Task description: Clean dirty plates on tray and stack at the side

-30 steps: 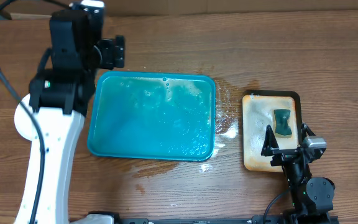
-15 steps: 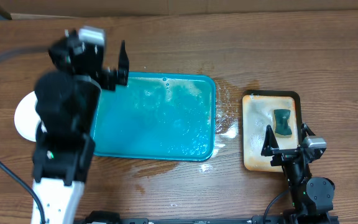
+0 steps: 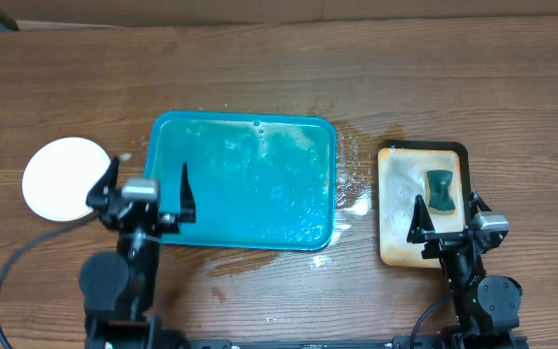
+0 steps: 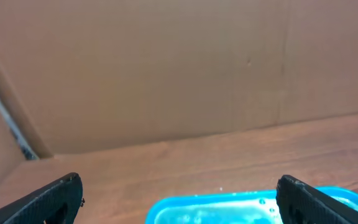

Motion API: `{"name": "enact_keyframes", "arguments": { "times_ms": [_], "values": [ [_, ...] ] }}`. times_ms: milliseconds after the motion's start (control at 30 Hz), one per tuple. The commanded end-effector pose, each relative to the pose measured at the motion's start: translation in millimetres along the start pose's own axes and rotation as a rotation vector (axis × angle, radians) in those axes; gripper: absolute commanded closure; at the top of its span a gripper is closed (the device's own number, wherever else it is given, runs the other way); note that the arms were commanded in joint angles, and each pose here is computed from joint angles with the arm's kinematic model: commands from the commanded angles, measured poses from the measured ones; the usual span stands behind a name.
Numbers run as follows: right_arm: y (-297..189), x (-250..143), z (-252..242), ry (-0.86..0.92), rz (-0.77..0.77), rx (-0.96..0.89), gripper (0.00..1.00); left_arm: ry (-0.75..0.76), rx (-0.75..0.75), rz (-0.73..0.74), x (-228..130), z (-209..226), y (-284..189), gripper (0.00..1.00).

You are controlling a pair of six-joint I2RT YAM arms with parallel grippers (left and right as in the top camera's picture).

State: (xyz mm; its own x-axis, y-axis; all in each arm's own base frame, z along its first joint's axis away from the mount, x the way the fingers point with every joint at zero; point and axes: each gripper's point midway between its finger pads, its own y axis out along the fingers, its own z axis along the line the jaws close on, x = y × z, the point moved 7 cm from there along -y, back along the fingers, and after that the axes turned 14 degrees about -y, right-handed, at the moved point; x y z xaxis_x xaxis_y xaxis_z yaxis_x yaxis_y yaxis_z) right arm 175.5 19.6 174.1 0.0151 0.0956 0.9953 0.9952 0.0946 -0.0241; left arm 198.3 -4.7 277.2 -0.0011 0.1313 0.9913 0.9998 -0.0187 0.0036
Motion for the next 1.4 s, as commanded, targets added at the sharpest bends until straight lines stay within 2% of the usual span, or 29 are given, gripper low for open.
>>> {"name": "enact_keyframes", "arguments": {
  "times_ms": [0,333,733,967,1367],
  "values": [
    [0,-2,2,-0.003,-0.006,0.008,0.00,-0.086,0.013,-0.019,-21,7,-11,0.00],
    [0,-2,2,-0.003,-0.006,0.008,0.00,-0.162,0.023,-0.064,-57,15,-26,0.00],
    [0,-2,2,-0.003,-0.006,0.008,0.00,-0.171,0.023,-0.085,-68,17,-28,0.00],
    [0,-2,2,-0.003,-0.006,0.008,0.00,-0.172,0.036,0.016,-104,21,-22,0.00],
    [0,-2,2,-0.003,-0.006,0.008,0.00,-0.137,0.050,0.072,-114,22,-23,0.00]
  ]
}}
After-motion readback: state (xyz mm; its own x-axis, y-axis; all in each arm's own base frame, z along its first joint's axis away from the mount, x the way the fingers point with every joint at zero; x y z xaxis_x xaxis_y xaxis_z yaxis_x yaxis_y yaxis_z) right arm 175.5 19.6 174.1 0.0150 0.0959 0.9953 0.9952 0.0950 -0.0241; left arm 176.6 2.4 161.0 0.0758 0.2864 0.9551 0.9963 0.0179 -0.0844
